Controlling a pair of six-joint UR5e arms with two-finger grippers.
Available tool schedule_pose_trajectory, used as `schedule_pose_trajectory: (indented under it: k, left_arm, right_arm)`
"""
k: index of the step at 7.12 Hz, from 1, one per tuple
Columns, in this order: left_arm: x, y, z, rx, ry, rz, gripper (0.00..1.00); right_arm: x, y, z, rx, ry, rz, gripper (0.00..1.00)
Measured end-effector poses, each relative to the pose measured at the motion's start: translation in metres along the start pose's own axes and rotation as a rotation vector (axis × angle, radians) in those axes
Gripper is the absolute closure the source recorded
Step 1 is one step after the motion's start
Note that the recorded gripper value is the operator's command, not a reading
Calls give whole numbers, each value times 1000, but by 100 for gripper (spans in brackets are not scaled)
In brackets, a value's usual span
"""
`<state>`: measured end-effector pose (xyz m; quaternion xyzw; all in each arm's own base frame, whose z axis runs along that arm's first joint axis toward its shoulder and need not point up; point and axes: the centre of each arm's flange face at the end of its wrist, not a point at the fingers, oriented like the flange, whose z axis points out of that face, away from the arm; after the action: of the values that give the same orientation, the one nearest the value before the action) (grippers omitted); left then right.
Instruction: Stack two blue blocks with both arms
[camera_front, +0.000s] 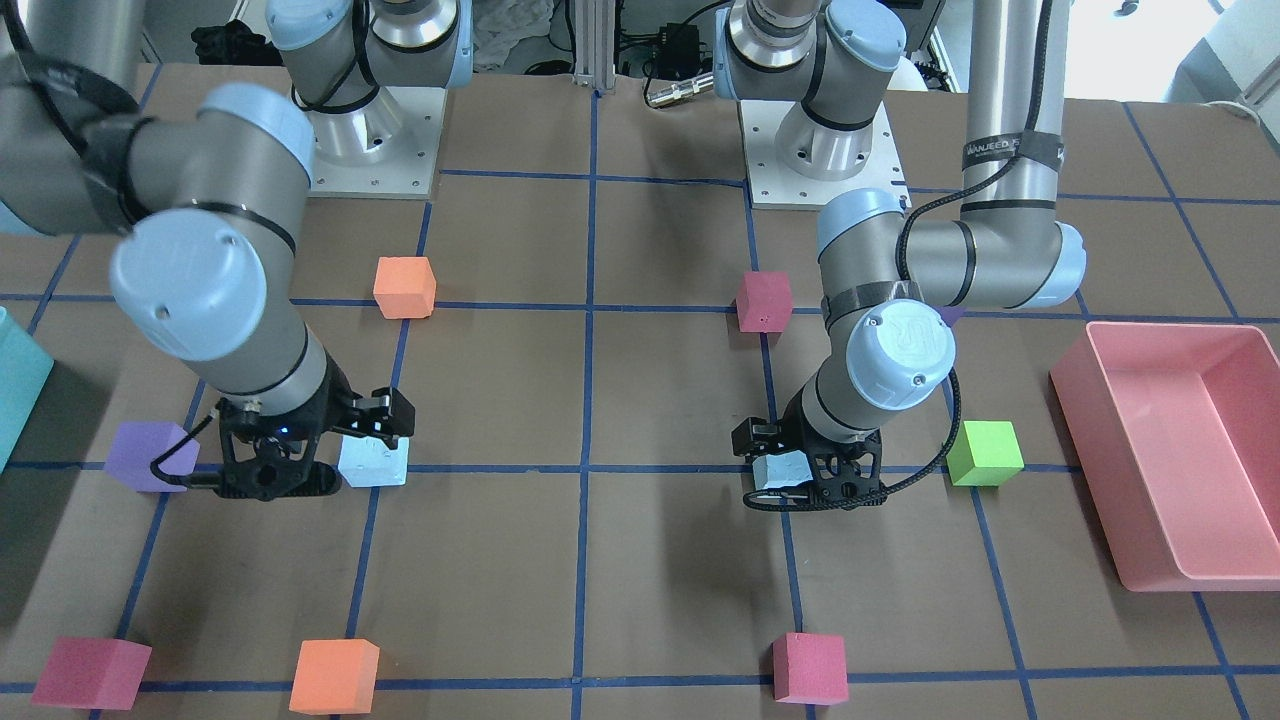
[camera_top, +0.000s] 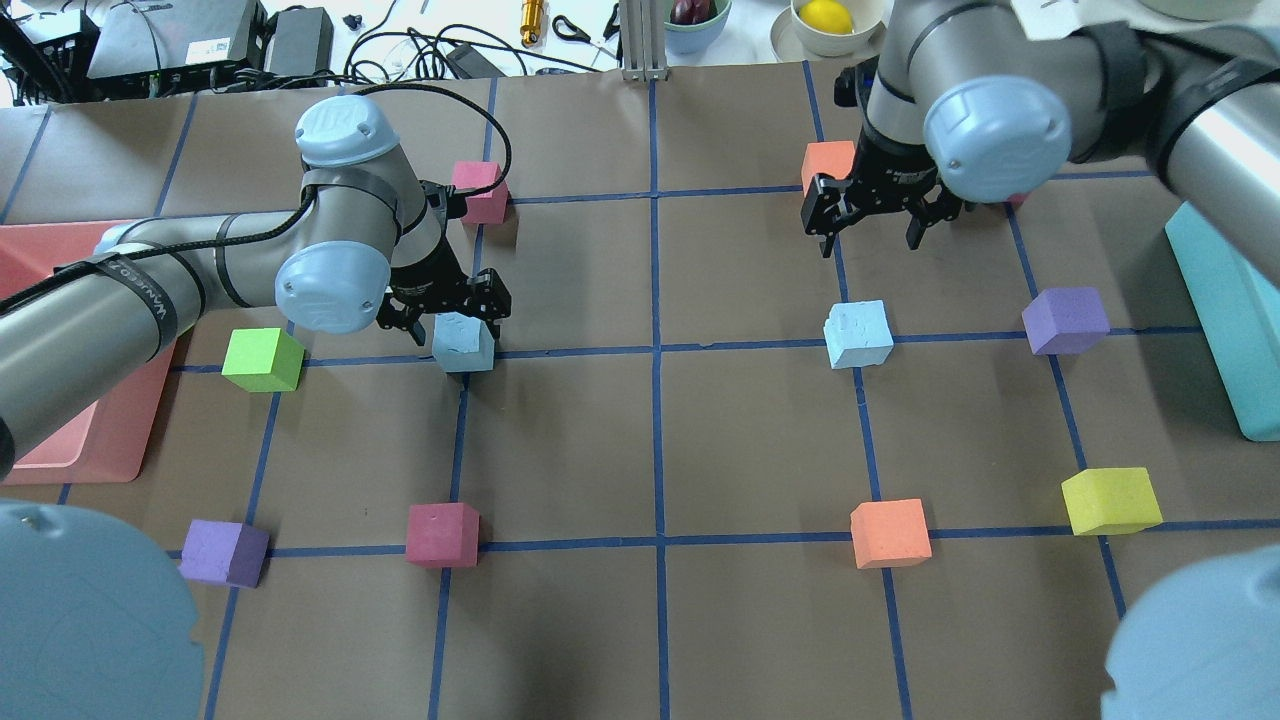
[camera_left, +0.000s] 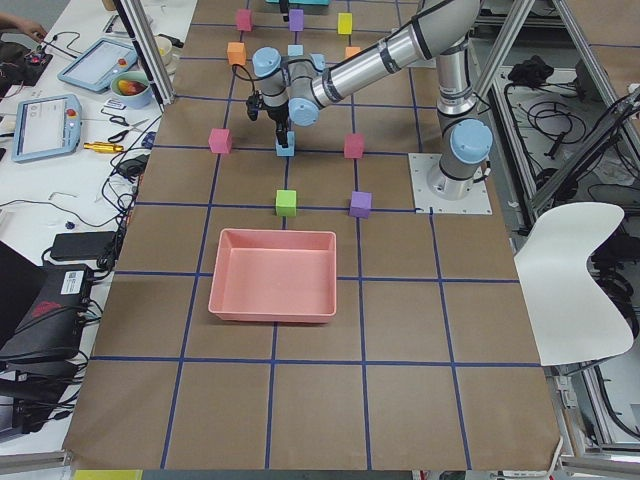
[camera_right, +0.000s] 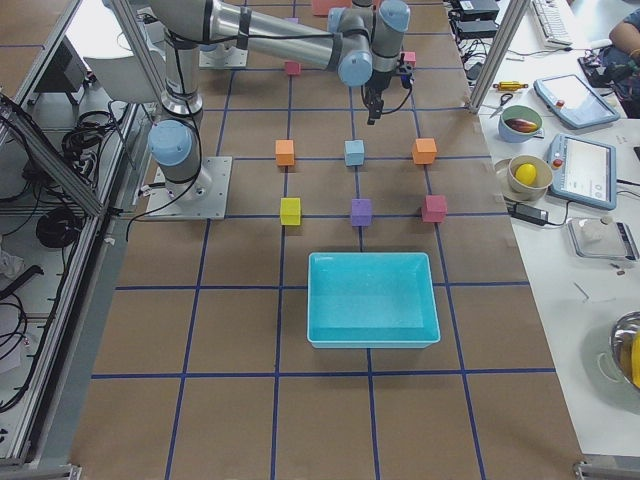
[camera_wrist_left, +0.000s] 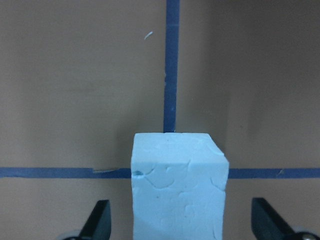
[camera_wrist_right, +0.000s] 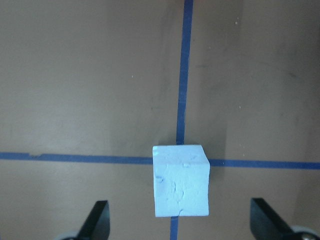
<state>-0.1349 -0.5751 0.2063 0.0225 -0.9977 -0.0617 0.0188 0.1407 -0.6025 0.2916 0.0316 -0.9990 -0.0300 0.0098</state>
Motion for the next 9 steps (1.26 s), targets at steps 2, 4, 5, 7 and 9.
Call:
schedule_pose_trajectory:
  k: [2, 4, 5, 7, 9]
  left_arm:
    - [1, -2, 4, 5, 0, -7, 18]
    - [1, -6, 5, 31, 0, -3, 58]
    - [1, -8, 5, 48, 0, -2, 73]
    - [1, -10, 0, 68, -4, -3, 74]
    - [1, -13, -16, 99, -9, 1, 76]
  right_arm:
    - [13, 8, 81, 56, 0, -12, 23]
    - [17, 20, 113, 47, -9, -7, 65]
    - [17, 23, 115, 30, -14, -5, 65]
    - [2, 14, 96, 8, -74, 12, 63]
    - [-53, -14, 73, 10, -159, 32, 61]
